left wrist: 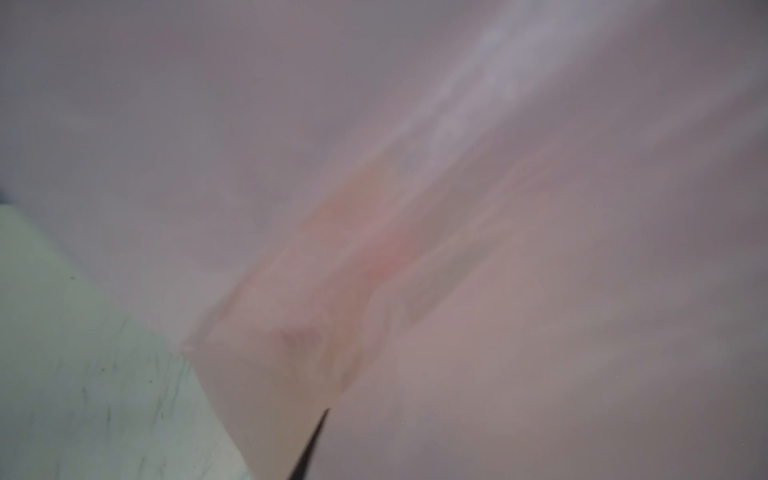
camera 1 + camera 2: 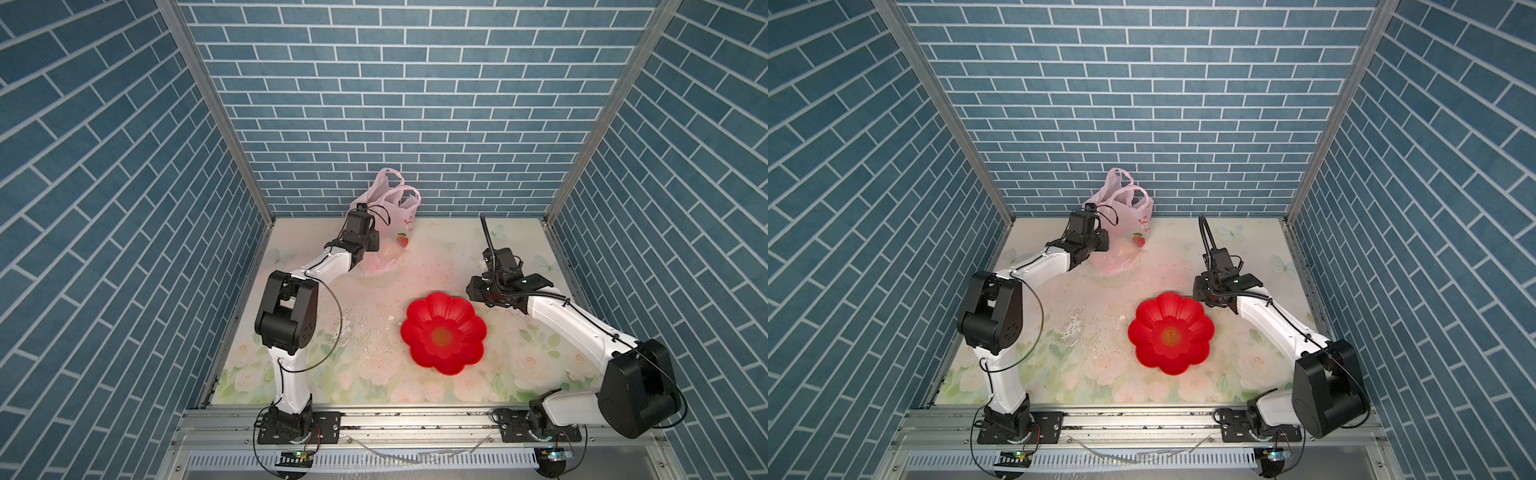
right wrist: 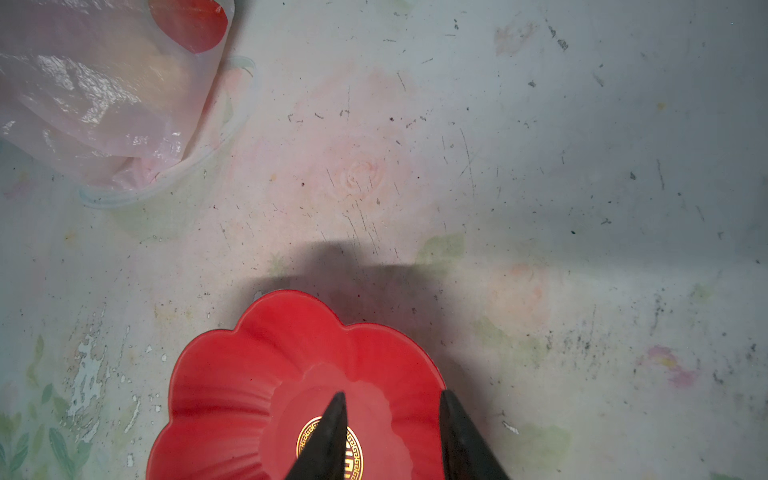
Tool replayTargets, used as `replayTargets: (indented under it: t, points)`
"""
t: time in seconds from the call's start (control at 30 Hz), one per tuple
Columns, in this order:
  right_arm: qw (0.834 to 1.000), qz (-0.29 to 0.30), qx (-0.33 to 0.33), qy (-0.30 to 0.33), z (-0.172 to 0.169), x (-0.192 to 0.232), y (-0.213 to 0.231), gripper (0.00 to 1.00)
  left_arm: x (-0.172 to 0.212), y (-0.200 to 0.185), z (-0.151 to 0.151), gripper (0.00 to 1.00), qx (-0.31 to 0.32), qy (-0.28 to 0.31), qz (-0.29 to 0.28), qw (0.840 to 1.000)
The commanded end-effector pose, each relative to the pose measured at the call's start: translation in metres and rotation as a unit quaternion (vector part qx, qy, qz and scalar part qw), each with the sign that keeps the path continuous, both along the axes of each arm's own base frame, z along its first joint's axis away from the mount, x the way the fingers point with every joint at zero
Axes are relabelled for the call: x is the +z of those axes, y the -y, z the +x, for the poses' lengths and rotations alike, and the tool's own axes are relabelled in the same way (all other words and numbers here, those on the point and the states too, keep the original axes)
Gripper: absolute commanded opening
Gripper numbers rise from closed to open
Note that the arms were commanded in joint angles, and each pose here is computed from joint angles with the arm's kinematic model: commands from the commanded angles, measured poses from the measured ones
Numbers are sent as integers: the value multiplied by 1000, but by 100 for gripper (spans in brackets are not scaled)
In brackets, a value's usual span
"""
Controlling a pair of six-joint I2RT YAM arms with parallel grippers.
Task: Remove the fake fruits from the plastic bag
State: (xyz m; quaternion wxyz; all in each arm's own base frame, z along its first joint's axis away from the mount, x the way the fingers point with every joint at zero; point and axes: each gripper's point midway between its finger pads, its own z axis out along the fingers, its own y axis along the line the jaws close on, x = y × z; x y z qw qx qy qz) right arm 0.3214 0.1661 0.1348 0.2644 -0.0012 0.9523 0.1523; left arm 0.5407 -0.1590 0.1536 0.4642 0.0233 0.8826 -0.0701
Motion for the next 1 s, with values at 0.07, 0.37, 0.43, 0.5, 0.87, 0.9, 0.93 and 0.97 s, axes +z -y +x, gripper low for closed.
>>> replayTargets:
  t: [0.07,0.37,0.43,0.5,0.87,0.9,0.93,0.97]
  points:
    - [1000,10,0,14,12,8,-7,38,14,-16,-9,7,26,16,-3,1000]
    - [999,24,12,18,12,9,-13,37,20,-48,-53,0,65,-4,-21,998]
    - [999,27,16,19,10,10,-15,37,19,-55,-69,0,76,-11,-25,997]
    - [999,27,16,19,9,10,-14,37,17,-62,-86,0,86,-19,-31,996]
    - [998,42,48,13,-1,9,-31,36,16,-102,-202,0,138,-44,-66,987]
    - [998,43,50,12,-1,8,-33,36,19,-103,-212,0,138,-39,-78,987]
    - [998,43,53,12,-2,7,-35,36,18,-104,-221,0,138,-39,-87,986]
    - [997,45,55,11,-2,7,-38,36,17,-102,-231,0,135,-40,-102,985]
